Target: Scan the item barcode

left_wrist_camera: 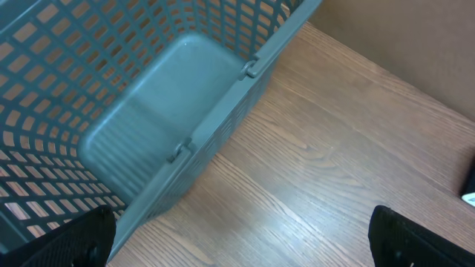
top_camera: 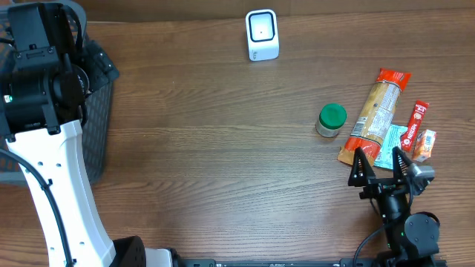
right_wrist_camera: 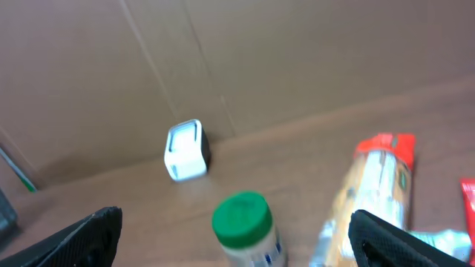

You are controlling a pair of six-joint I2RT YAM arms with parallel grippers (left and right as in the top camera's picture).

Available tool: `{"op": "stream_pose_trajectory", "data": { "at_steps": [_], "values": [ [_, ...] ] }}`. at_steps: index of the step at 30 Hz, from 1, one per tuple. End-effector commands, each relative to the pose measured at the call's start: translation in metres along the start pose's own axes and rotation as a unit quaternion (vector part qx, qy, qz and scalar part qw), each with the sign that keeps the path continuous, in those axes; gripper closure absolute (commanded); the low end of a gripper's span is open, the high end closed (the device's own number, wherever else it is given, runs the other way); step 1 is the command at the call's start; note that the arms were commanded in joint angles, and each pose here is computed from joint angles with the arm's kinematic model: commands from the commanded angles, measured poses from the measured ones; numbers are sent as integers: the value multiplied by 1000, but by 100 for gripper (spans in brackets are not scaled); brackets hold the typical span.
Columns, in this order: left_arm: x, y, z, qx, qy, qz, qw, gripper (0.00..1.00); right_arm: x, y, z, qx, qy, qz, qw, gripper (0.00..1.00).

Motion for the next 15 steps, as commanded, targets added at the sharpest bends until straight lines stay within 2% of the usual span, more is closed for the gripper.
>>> {"op": "stream_pose_trajectory", "data": {
  "at_steps": [1,15],
  "values": [
    [-1,2,-2,-2,-3,-7,1000,0,0,-2,2,2,-3,5,1000,0],
    [-1,1,-2,-2,-4,-7,1000,1,0,-2,2,4,-1,2,1000,0]
  ]
}}
Point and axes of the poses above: each gripper's point midway between its finger pads, its own x axis back along the fingers, its own y axis along the line the jaws close on, z = x × y, the point moved 10 cm from there along x, back along the fingers, and after that the axes turned 10 degrees about -x, right-handed, at the moved point
